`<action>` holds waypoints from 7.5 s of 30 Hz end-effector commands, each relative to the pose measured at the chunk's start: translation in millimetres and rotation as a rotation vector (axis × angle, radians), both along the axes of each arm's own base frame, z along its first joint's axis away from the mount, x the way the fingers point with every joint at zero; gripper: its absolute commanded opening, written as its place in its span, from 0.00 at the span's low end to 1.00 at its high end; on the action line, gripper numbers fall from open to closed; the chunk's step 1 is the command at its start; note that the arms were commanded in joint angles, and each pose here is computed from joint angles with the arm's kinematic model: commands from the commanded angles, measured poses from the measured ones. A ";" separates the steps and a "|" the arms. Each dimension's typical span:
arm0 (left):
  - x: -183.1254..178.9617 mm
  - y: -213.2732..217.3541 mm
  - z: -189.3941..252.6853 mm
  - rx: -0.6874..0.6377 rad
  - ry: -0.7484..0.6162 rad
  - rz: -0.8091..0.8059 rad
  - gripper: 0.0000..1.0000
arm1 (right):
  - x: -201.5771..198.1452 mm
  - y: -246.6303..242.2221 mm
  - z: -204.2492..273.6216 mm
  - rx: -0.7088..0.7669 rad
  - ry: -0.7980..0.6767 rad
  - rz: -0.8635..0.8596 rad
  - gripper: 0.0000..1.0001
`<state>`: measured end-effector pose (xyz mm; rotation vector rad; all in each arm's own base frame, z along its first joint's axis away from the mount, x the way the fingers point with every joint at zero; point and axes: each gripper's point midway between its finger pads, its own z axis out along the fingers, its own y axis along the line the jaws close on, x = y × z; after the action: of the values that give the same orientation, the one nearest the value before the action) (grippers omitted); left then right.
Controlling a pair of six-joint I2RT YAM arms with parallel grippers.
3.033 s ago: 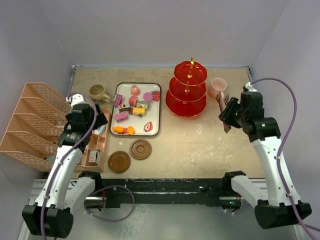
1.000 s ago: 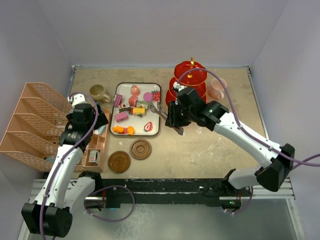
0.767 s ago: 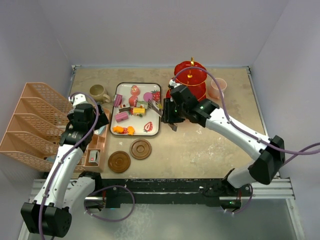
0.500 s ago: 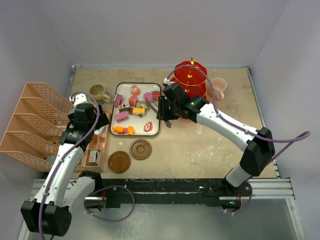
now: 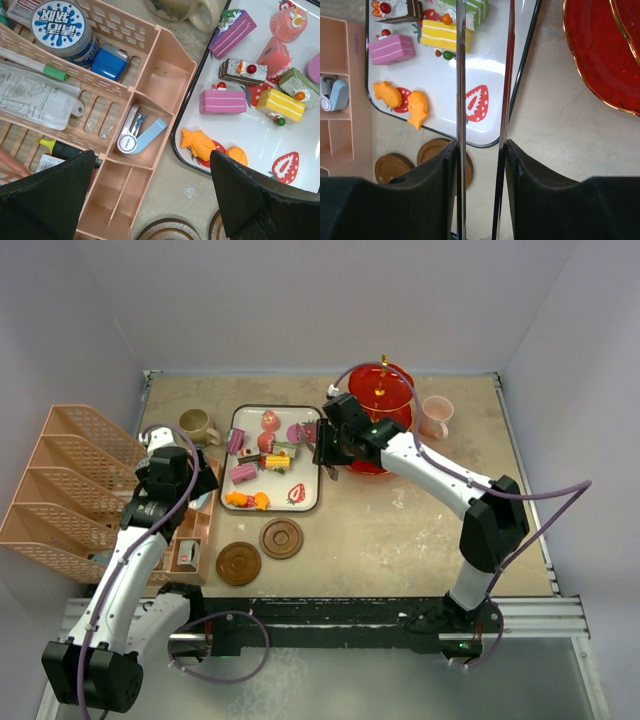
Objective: Serve the afternoon tea
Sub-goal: Pick up the desert from the tray, then place the desert on the desert table, then adjust the desert at the desert table.
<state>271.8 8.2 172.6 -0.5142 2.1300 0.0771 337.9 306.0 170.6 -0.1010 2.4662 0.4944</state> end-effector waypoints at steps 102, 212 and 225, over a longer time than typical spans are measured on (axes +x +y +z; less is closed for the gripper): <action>9.8 -3.3 18.0 -0.012 -0.049 0.000 0.94 | -62.4 -102.1 10.5 -0.179 -0.166 -0.055 0.26; 11.9 -8.7 7.6 -0.008 -0.007 -0.018 0.94 | 3.3 -126.1 -50.6 0.283 -0.020 -0.242 0.42; 12.8 -9.3 7.7 -0.008 -0.005 -0.021 0.94 | 21.1 -118.1 -39.7 0.324 -0.084 -0.226 0.33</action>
<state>272.2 2.6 156.4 -0.4907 2.2014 0.0946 336.1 180.5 96.2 0.2882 2.3886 0.6978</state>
